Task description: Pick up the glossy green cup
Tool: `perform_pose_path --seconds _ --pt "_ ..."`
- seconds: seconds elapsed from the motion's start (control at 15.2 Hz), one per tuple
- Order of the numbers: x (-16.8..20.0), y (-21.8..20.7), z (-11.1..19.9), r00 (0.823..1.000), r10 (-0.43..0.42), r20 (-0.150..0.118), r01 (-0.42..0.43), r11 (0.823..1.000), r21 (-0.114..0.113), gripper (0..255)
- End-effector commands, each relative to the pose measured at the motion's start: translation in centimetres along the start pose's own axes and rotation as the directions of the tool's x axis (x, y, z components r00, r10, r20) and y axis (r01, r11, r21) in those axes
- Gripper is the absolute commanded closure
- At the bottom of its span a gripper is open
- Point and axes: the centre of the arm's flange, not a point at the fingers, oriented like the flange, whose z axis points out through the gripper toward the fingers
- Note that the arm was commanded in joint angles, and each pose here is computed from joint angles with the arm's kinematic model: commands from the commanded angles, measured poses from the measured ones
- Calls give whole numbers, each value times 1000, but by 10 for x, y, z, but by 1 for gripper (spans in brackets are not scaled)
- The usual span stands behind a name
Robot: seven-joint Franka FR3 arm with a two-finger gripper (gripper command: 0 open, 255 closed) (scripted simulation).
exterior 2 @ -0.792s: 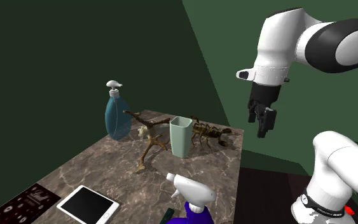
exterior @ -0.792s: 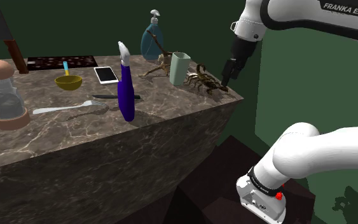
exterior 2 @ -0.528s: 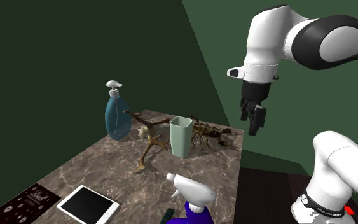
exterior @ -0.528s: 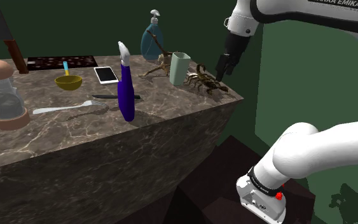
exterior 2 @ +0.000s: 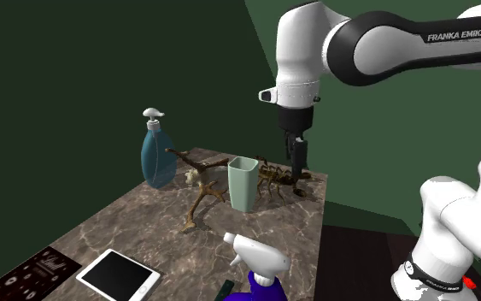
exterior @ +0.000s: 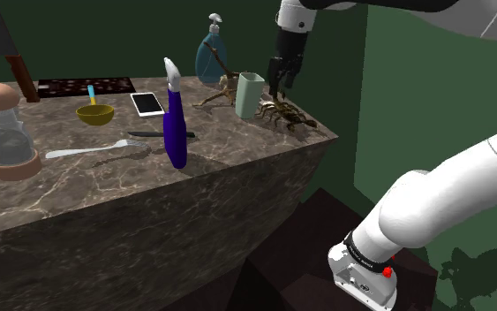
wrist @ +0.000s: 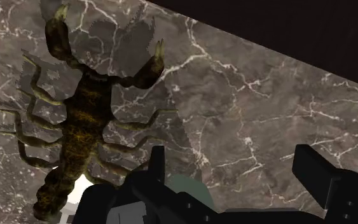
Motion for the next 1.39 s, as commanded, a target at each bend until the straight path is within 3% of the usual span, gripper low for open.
perform_pose_path --seconds 0.0,0.46,1.12,1.19,1.32 --pt "30 -1 -3 1000 -8 11 8 1000 -1 0" --pt "127 -6 -13 998 -35 50 35 999 -3 0" --pt "130 -7 27 998 -35 50 35 999 -3 0" --pt "130 -7 27 998 -35 50 35 999 -3 255" --pt "130 -7 27 998 -35 50 35 999 -3 255"
